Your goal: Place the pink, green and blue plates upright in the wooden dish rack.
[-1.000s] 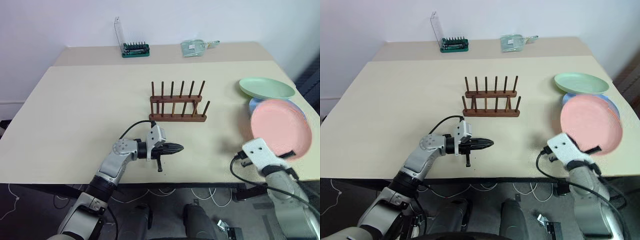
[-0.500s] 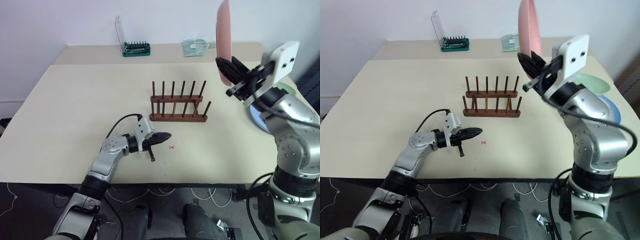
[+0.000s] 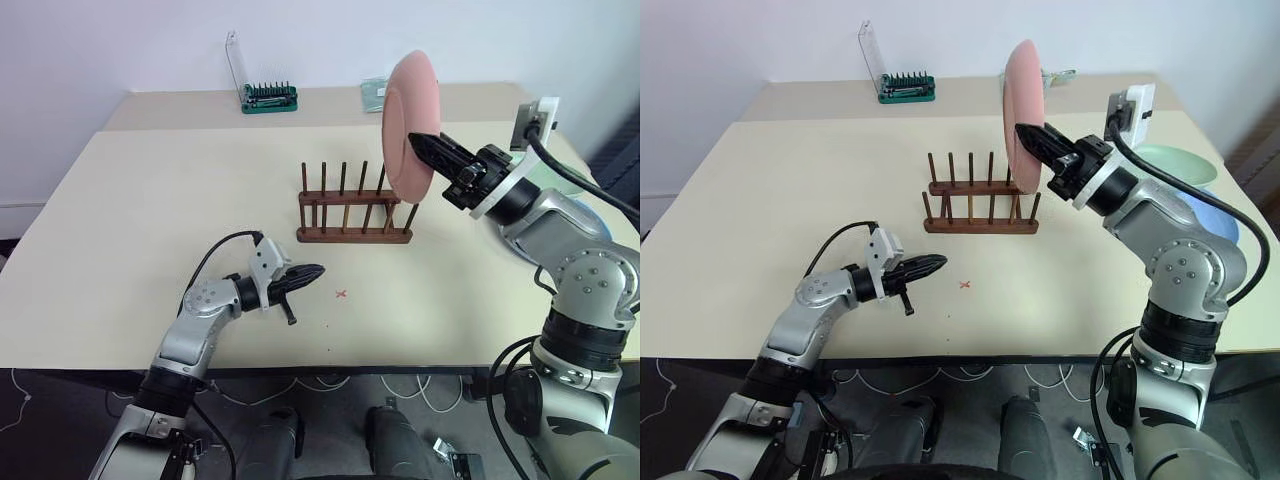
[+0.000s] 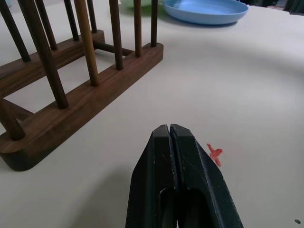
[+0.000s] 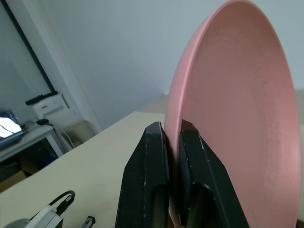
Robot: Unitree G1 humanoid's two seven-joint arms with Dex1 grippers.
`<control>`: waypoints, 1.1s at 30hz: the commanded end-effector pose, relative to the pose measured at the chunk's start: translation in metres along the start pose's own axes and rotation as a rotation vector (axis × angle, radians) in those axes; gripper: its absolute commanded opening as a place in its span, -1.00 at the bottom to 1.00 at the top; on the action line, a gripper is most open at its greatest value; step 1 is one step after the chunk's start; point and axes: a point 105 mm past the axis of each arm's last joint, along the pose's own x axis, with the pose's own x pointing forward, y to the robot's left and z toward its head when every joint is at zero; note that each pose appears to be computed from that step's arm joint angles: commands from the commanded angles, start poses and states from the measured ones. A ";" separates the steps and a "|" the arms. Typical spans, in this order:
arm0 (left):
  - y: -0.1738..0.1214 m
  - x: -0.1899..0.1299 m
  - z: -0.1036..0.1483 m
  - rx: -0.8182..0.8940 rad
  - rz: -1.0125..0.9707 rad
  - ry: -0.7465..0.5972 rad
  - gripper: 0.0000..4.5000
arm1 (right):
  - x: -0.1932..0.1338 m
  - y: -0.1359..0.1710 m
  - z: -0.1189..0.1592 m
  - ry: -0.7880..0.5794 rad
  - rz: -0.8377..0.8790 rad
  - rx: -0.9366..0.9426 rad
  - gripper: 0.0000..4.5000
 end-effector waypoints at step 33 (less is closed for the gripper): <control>-0.021 0.018 0.013 0.026 -0.099 -0.034 -1.00 | -0.123 -0.144 0.020 0.521 -0.662 -1.022 0.98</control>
